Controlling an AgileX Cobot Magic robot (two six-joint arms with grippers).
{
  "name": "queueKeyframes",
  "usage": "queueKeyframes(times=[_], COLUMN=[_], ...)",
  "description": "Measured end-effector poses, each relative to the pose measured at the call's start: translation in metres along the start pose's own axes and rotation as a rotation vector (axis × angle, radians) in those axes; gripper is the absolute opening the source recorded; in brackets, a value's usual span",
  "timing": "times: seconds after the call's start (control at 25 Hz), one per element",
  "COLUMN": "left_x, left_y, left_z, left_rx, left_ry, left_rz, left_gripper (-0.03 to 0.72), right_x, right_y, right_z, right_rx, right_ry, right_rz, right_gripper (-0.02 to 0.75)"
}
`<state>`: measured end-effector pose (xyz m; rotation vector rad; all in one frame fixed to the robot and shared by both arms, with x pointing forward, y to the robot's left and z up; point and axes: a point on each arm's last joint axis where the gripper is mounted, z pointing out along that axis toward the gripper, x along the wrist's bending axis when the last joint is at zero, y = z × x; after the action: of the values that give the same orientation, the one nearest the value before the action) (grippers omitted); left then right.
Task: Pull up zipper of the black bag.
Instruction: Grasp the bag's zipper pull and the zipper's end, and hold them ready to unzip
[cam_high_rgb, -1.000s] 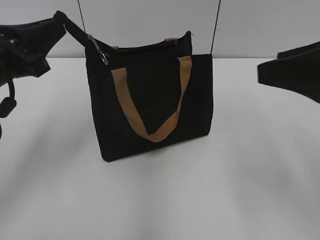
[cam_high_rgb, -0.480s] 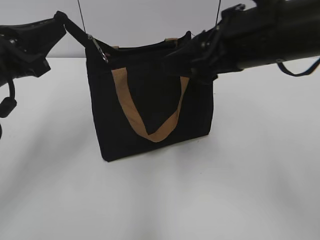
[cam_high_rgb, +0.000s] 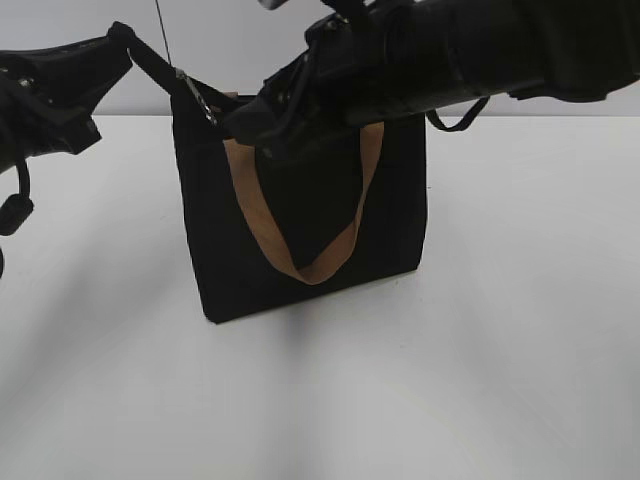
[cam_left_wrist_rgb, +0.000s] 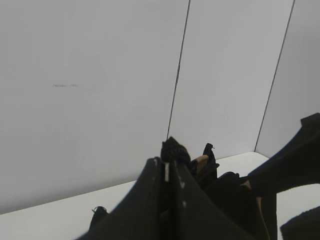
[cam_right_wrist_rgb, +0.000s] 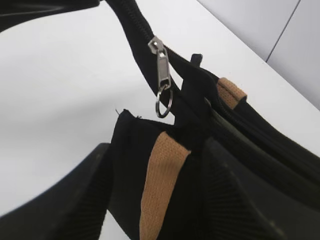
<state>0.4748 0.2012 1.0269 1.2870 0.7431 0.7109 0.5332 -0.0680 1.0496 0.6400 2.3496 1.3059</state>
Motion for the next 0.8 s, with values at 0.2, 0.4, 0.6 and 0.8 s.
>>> queueKeyframes(times=[0.2, 0.4, 0.6, 0.8], left_x=[0.000, 0.000, 0.000, 0.000], left_y=[0.000, 0.000, 0.000, 0.000], left_z=[0.000, 0.000, 0.000, 0.000], left_rx=[0.000, 0.000, 0.000, 0.000], left_ry=[0.000, 0.001, 0.001, 0.001], left_rz=[0.000, 0.000, 0.000, 0.000], left_gripper=[0.001, 0.001, 0.001, 0.001], right_x=[-0.001, 0.001, -0.001, -0.002], right_y=[0.002, 0.006, 0.002, 0.001], right_z=[0.022, 0.039, 0.053, 0.055], right_rx=[0.008, 0.003, 0.017, 0.021], right_ry=[-0.003, 0.007, 0.000, -0.001], right_rz=[-0.017, -0.017, 0.032, 0.050], right_gripper=[0.430, 0.430, 0.430, 0.374])
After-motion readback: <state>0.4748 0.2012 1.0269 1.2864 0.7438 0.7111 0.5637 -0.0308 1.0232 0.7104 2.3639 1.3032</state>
